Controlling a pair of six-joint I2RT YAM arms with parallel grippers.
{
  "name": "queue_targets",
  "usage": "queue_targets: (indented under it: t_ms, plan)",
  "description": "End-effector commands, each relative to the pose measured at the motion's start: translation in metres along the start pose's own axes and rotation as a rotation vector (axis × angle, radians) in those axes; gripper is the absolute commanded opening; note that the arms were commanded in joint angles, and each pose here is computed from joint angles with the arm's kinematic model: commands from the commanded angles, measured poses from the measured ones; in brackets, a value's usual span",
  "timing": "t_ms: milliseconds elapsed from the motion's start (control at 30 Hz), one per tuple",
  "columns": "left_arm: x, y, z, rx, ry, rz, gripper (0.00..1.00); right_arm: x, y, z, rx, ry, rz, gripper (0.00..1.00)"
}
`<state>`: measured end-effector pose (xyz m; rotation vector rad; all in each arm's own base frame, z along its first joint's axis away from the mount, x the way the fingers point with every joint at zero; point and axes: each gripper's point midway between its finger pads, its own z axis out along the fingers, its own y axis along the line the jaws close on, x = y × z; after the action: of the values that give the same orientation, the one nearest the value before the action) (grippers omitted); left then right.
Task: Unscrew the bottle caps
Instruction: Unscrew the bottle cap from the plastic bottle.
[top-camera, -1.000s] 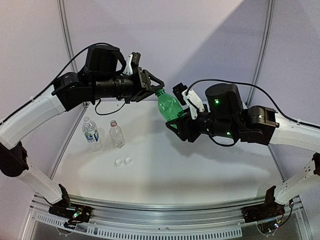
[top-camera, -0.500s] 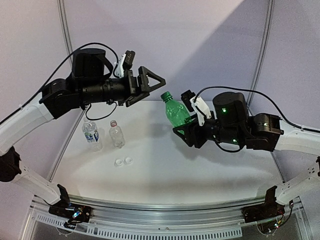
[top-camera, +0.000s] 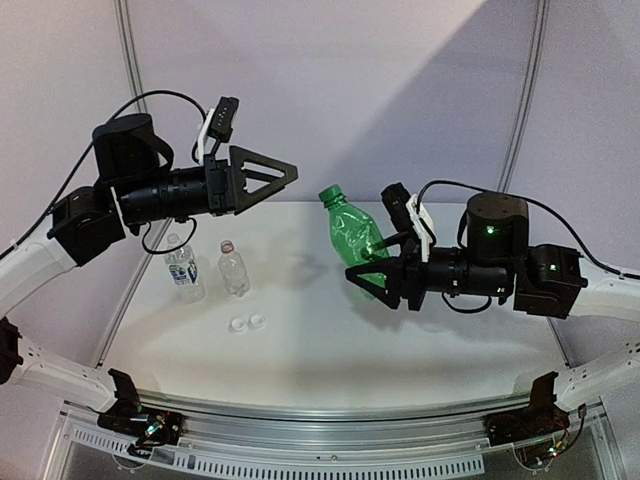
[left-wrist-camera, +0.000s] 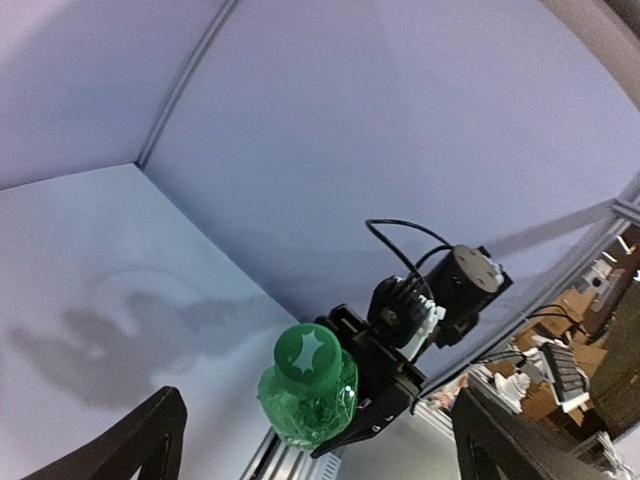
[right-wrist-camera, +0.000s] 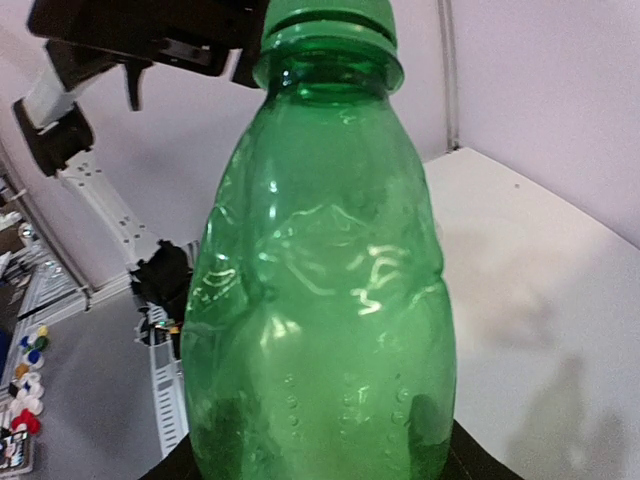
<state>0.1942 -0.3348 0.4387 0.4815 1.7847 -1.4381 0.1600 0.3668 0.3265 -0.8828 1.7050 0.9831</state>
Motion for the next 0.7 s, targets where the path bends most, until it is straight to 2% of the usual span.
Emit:
queue_targets:
  t_ms: [0,233,467,667]
  plan:
    - [0.006,-0.023,0.004,0.179,0.026,0.082,0.93,-0.019,0.043,-0.009,-0.249,-0.077,0.022,0.0]
    - [0.012,-0.03,0.011,0.242,0.053,0.126,0.86,-0.019,0.051,-0.005,-0.297,-0.068,0.049,0.0]
    - [0.013,-0.03,0.016,0.252,0.069,0.134,0.74,-0.018,0.051,-0.001,-0.294,-0.058,0.057,0.0]
    - [0.016,-0.03,0.02,0.251,0.105,0.139,0.7,-0.019,0.053,0.002,-0.309,-0.05,0.059,0.0]
